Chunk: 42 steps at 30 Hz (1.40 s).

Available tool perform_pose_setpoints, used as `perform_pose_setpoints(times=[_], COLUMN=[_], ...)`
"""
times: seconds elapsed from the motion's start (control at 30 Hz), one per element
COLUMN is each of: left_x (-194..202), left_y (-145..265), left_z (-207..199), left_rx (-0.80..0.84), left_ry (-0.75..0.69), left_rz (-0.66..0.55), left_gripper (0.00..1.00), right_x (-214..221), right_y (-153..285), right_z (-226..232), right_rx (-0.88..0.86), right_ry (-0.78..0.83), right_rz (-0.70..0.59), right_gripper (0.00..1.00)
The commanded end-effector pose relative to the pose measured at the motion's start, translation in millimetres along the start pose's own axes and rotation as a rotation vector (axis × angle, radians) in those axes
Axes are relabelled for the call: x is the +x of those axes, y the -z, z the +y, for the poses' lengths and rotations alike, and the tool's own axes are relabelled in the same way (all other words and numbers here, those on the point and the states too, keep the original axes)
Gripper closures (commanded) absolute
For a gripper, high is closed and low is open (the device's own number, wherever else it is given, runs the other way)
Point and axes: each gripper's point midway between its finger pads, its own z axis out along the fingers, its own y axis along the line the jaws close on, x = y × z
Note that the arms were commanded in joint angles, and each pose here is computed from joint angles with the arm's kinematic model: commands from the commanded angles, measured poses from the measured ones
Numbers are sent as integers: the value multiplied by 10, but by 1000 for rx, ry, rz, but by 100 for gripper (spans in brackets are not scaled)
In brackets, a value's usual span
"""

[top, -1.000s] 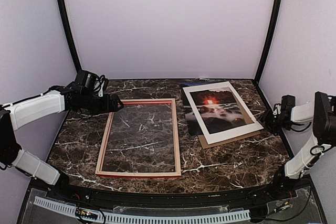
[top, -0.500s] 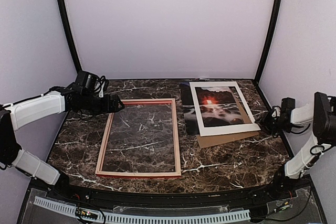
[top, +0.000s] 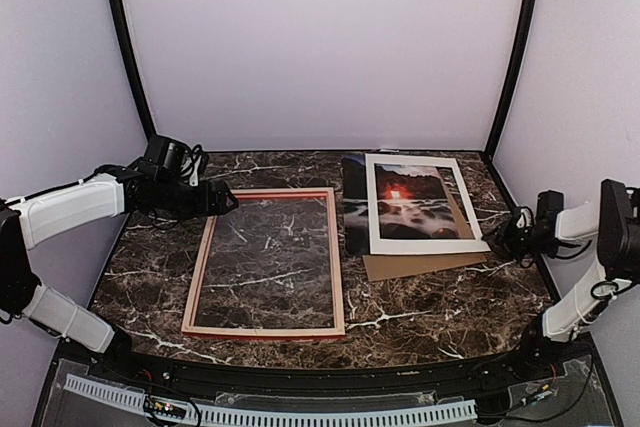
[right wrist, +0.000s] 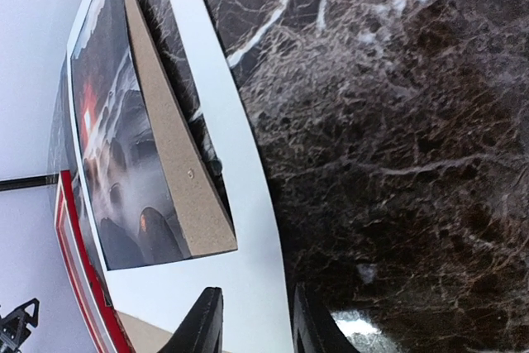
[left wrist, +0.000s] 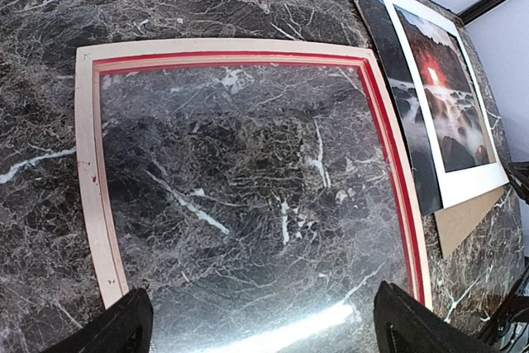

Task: Put the photo into the frame
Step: Pick up the mat board from the photo.

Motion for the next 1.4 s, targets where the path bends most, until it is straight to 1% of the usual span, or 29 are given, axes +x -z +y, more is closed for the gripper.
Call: perform_pose_setpoints(times=[0.0,0.13,0.4,0.67,0.9,1.07,1.27,1.37], left_x=[-32,-32,-36,-49,-47,-48,-20,-6], left_y=[7,2,11,14,-3,-8,-29,-36], left_z=[-57,-56,-65,-81,-84,-83,-71,-60], left_rx=[18,17,18,19,20,17,15,12], left_ry=[-5,-5,-4,-6,-6,-8,-6,-4], left_rz=[-8,-8,-9,-11,-6,-5,1,4], left_gripper=[4,4,4,4,4,4,4,4], right_x=[37,108,132,175,229,245,228,199], right_y=[57,64,74,33,-31,-64,-70,-65], right_z=[160,204,253,86,3,-37,57,127], right_rx=[-89,-128,-170,-102,-97,-91,-147,-183], right_ry=[12,1,-4,-56,-84,-89,-84,-79], right_rz=[6,30,29,17,22,26,26,24], right_gripper=[71,73,75,78,81,81,81,82])
